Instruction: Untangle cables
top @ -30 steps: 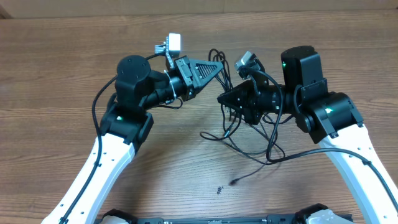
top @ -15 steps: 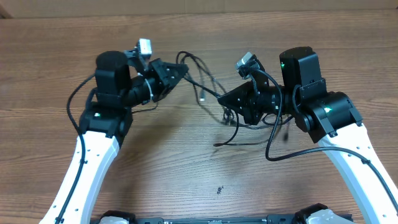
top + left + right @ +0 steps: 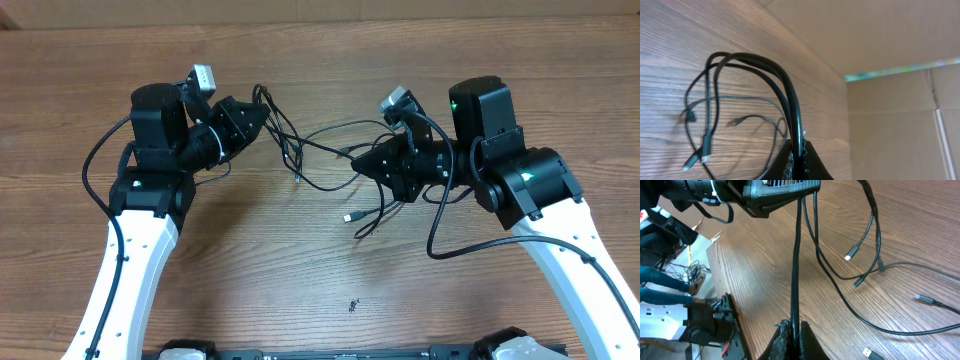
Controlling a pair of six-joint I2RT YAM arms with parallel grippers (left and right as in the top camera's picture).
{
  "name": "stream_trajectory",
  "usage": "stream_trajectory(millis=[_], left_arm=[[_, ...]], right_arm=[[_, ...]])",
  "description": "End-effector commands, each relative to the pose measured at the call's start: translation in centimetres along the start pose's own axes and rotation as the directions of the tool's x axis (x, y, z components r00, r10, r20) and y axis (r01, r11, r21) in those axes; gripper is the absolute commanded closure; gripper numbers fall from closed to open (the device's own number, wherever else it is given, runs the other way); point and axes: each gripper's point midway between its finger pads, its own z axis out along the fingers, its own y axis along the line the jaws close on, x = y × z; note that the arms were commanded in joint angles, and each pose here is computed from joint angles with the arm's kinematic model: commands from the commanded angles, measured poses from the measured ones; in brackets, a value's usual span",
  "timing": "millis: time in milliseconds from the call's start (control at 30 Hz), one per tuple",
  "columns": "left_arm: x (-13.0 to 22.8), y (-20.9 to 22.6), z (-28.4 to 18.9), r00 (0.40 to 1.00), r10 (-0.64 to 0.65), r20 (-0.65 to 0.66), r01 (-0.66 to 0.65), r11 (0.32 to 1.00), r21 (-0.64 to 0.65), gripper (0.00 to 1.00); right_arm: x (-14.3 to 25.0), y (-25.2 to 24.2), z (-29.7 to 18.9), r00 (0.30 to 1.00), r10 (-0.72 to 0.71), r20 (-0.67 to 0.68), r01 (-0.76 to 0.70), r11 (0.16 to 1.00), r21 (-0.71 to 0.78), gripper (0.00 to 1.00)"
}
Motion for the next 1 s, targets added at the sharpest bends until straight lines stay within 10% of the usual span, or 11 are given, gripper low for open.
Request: stream_trajectory(millis=[0,167,233,333,433,533,967], left_arm=[[-1.7,1.5,-0.9,0.991,0.117,0.069,-0.112,0.99,-0.082,0.96],[-1.0,2.3,-0.9,0.986,0.164,0.033,-0.159,0.981,-0.11,0.95],[-0.5,3.0,-1.0,0.971,0.24,0.0,-0.238,0.961,-0.138,0.71],[-0.1,4.4,-1.2,0.96,0.28,-0.032,-0.28,0.939,-0.198,0.62],[0.3,5.4,-1.4,0.947,0.314,-0.065,-0.32,0.917,-0.238,0.27],[0.5,6.0,-1.6,0.944,0.32,-0.08,-0.33,0.907,-0.262,0.15],[2.3,7.5,-2.1,0.95,0.27,-0.156,-0.306,0.903,-0.301,0.0]], right_arm=[[-0.1,0.3,-0.3,1.0,-0.001,0.006,0.001,1.0,-0.007,0.96],[-0.1,0.3,-0.3,1.0,-0.001,0.006,0.001,1.0,-0.007,0.96],[-0.1,0.3,-0.3,1.0,0.0,0.006,0.0,1.0,-0.007,0.96],[-0.1,0.3,-0.3,1.0,0.0,0.006,0.0,1.0,-0.007,0.96],[-0.1,0.3,-0.3,1.0,0.0,0.006,0.0,1.0,-0.007,0.96],[-0.1,0.3,-0.3,1.0,-0.001,0.006,0.001,1.0,-0.006,0.96],[-1.8,0.2,-0.4,0.995,0.076,0.066,-0.076,0.997,-0.007,0.96]])
